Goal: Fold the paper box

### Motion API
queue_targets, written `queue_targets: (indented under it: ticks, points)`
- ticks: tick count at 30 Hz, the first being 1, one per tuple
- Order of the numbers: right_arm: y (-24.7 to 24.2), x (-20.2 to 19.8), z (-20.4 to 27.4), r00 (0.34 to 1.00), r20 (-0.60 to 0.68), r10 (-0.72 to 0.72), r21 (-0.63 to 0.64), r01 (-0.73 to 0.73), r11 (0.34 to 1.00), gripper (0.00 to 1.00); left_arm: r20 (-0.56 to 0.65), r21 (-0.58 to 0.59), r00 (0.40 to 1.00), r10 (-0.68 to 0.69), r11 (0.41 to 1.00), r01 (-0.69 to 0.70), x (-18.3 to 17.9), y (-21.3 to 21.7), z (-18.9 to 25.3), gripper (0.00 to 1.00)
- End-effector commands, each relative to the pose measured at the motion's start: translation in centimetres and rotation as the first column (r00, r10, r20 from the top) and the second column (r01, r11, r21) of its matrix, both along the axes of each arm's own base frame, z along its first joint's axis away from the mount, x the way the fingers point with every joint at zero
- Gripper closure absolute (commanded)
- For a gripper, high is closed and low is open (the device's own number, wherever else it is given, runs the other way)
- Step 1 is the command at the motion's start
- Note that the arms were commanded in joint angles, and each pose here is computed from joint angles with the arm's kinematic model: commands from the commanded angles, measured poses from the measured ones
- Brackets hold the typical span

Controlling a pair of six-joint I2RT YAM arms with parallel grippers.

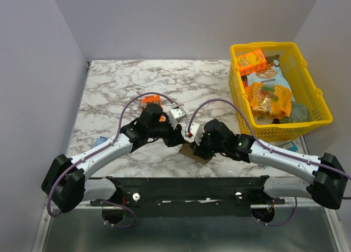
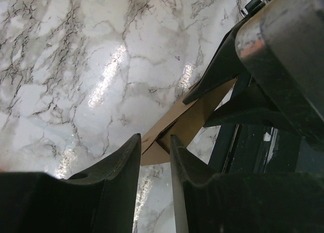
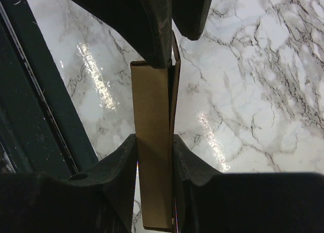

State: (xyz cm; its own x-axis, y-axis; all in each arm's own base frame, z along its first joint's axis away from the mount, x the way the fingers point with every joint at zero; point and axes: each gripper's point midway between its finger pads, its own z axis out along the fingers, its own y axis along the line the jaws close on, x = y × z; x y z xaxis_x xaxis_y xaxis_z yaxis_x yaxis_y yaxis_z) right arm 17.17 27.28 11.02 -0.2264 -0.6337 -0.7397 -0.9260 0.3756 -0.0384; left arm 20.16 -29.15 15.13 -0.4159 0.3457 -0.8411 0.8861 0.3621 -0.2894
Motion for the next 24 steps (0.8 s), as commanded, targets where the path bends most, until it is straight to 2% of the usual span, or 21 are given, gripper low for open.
queue_targets:
  ticks: [1,4,20,24]
  points:
    - [0.1,0.0,0.2,1.000,0.001,0.015,-0.002,-0.015,1.000,0.64,-0.003,-0.002,0.998,-0.060,0.998,0.060,-0.6,-0.8,0.5,0.63]
    - [0.0,0.0,0.2,1.000,0.002,0.015,-0.001,-0.015,1.000,0.64,-0.001,0.004,0.998,-0.059,0.998,0.059,-0.6,-0.9,0.4,0.71]
    - [-0.4,0.5,-0.1,1.000,0.019,-0.002,-0.029,0.002,1.000,0.64,-0.013,0.046,0.998,-0.055,0.997,0.056,-0.8,-1.1,-0.6,0.88]
    - [-0.2,0.6,0.2,1.000,0.023,0.002,-0.029,-0.001,1.000,0.65,-0.022,0.058,0.998,-0.059,0.997,0.060,-1.0,-1.3,-1.0,0.96]
